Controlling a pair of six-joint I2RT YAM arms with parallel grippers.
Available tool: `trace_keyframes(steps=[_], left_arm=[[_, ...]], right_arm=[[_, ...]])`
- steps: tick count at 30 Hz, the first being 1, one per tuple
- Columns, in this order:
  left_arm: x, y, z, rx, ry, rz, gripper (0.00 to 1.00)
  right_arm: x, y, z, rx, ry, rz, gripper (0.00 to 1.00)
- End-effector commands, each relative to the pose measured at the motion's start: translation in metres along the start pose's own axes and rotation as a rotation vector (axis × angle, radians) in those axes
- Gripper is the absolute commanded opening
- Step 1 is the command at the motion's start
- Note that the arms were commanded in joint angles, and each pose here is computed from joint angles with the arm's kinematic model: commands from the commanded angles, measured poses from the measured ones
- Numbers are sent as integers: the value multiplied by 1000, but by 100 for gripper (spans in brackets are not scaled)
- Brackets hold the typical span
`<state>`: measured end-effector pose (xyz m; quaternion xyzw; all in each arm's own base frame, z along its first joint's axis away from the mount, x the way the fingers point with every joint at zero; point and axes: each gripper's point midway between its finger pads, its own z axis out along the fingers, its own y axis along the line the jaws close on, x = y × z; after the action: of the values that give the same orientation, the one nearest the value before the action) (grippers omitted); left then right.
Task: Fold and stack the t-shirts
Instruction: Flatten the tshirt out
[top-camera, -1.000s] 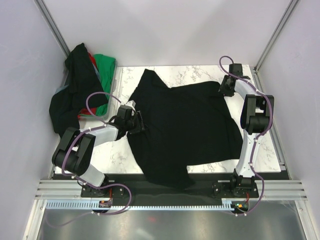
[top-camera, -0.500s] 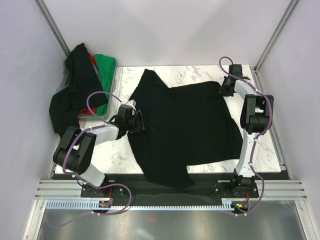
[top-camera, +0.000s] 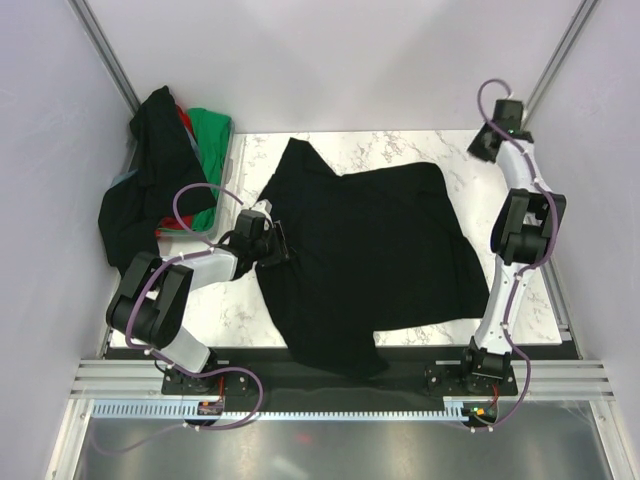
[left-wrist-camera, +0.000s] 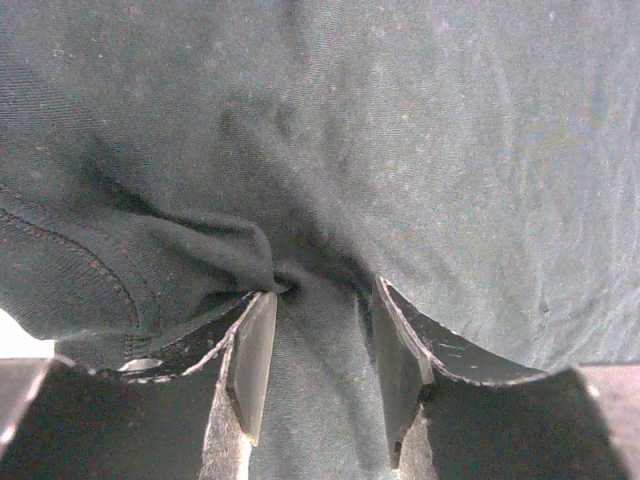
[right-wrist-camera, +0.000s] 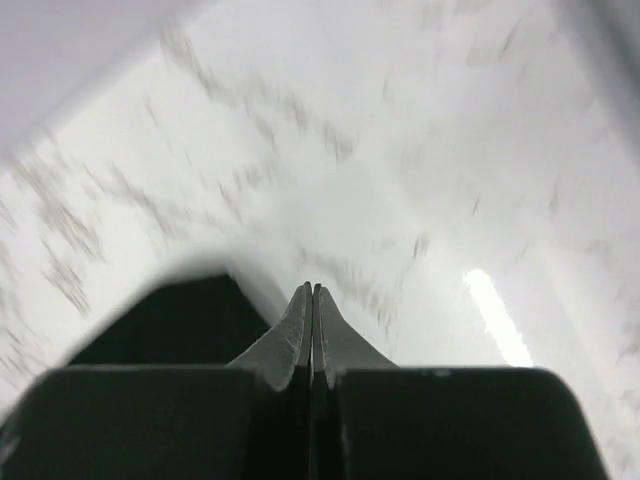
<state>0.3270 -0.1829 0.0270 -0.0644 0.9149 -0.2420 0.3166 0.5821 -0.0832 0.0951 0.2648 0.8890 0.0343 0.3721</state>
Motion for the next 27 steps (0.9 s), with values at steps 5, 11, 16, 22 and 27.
trace_keyframes(steps=[5,11,16,22,27], left_arm=[[30,19,-2,-56,77,-20,51],[28,20,-3,-58,63,-25,50],[28,20,-3,-55,60,-26,50],[28,18,-3,-51,55,-26,50],[29,20,-3,-57,59,-25,50]], right_arm=[[-63,24,28,-127,-111,100,10],[23,42,28,-252,51,46,85],[36,47,3,-325,19,43,86],[68,40,-5,-327,64,34,75],[81,33,-14,-294,68,11,68]])
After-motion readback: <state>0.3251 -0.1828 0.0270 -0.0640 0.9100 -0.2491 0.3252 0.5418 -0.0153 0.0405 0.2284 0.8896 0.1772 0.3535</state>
